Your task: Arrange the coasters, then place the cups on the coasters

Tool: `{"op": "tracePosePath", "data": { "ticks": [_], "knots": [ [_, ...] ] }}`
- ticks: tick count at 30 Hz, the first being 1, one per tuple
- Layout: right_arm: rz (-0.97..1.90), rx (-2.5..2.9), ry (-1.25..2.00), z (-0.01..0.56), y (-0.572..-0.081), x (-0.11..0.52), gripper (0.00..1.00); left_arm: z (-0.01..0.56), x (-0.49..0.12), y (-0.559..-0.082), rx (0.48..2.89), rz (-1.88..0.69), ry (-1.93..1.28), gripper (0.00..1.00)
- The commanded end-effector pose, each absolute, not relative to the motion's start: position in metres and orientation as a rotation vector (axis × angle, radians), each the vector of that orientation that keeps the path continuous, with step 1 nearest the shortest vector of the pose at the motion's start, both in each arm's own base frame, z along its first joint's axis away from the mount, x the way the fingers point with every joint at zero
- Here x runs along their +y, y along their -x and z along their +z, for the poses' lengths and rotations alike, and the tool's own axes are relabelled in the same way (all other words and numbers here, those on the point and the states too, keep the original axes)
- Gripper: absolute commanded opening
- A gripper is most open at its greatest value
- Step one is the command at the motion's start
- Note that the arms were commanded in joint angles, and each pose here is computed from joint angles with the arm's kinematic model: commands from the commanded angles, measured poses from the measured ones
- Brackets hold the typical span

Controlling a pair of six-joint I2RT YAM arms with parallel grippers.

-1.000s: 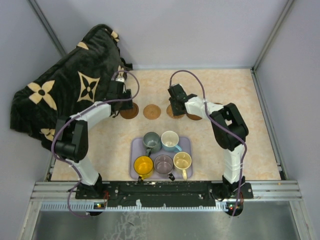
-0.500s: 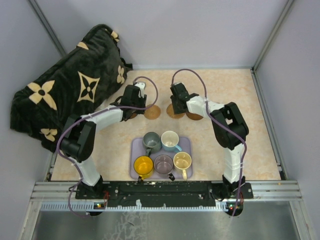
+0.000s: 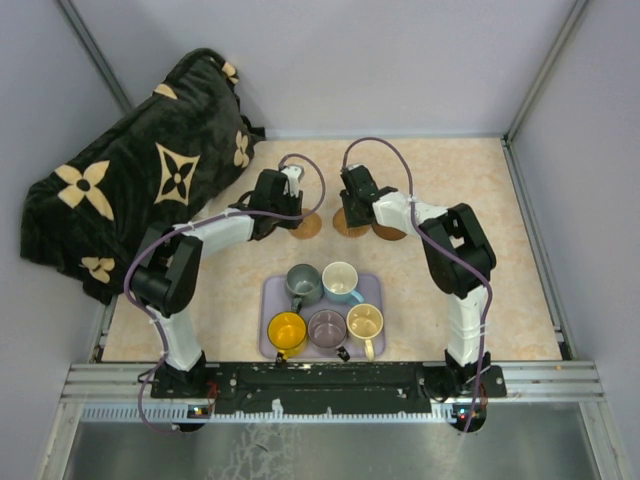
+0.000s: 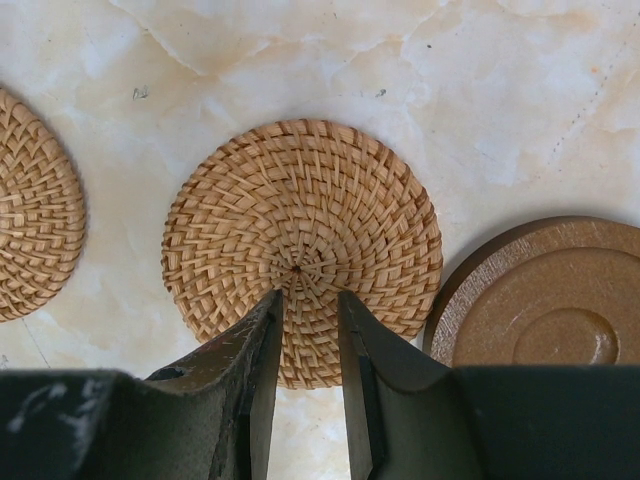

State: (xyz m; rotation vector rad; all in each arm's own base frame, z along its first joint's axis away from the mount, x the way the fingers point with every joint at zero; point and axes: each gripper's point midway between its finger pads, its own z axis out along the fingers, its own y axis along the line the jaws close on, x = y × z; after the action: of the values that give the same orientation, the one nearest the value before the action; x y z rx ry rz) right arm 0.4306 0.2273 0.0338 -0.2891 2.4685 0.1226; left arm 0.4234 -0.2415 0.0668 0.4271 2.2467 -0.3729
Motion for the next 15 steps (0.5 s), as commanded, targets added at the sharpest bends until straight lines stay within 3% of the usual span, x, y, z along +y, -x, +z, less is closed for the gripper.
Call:
{"op": "tracePosePath", "data": {
  "ticks": [1, 15],
  "knots": [
    [0.148, 2.461, 0.281, 0.033, -0.438, 0.230, 0.29, 0.074, -0.263, -0.422, 2.213, -0.464, -0.465, 0.30],
    [0.245, 2.508, 0.297, 0.019, -0.427, 0.242, 0.28, 0.039, -0.267, -0.417, 2.293, -0.481, -0.456, 0.29]
  ]
}}
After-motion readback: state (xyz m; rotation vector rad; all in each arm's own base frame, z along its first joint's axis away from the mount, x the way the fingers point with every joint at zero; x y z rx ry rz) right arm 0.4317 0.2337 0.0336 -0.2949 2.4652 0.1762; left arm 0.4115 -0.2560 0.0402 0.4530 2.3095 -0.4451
